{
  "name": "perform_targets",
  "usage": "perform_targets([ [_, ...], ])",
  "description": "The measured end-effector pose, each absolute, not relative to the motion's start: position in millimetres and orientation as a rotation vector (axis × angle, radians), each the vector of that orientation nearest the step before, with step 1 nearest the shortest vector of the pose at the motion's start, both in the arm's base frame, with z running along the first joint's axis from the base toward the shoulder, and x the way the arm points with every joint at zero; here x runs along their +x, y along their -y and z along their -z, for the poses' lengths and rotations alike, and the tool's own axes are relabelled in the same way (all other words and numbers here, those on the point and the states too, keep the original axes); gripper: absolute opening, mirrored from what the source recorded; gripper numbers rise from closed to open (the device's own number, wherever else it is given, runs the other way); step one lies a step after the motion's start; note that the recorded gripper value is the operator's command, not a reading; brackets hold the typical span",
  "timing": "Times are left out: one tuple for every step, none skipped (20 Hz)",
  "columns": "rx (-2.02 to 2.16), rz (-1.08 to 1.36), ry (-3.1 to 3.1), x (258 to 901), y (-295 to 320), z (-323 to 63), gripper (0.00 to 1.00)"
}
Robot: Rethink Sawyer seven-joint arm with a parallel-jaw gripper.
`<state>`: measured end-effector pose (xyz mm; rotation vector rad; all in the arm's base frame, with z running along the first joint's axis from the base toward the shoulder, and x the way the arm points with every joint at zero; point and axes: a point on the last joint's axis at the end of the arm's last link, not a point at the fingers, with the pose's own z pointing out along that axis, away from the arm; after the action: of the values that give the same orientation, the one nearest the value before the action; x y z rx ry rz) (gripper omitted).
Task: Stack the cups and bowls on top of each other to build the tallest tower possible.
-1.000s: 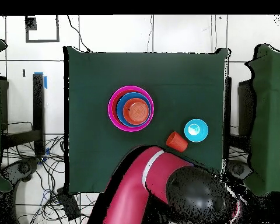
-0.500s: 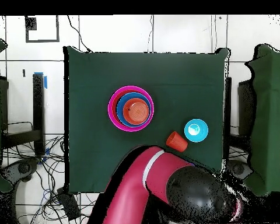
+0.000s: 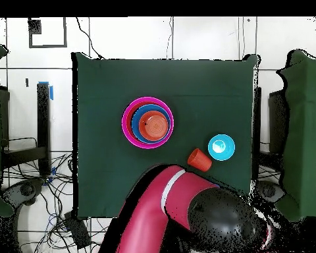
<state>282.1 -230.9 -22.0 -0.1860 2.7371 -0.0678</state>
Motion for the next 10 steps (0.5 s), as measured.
perform_targets([
  [-0.186,0.068,-2.737,282.1,230.9,22.0,1.0],
  [-0.186,0.067,-2.737,282.1,230.9,22.0,1.0],
  [-0.186,0.067,-2.737,282.1,230.9,22.0,1.0],
  [-0.186,0.067,-2.737,282.1,230.9,22.0,1.0],
  [-0.187,0.067,-2.737,282.2,230.7,22.0,1.0],
  [-0.189,0.067,-2.737,282.5,230.4,21.9,1.0],
  [-0.197,0.066,-2.735,284.2,229.1,21.0,1.0],
  [-0.205,0.065,-2.732,285.9,227.8,20.0,1.0],
  [-0.226,0.061,-2.728,289.4,224.5,17.0,1.0],
  [-0.231,0.06,-2.726,290.4,223.5,16.0,1.0],
])
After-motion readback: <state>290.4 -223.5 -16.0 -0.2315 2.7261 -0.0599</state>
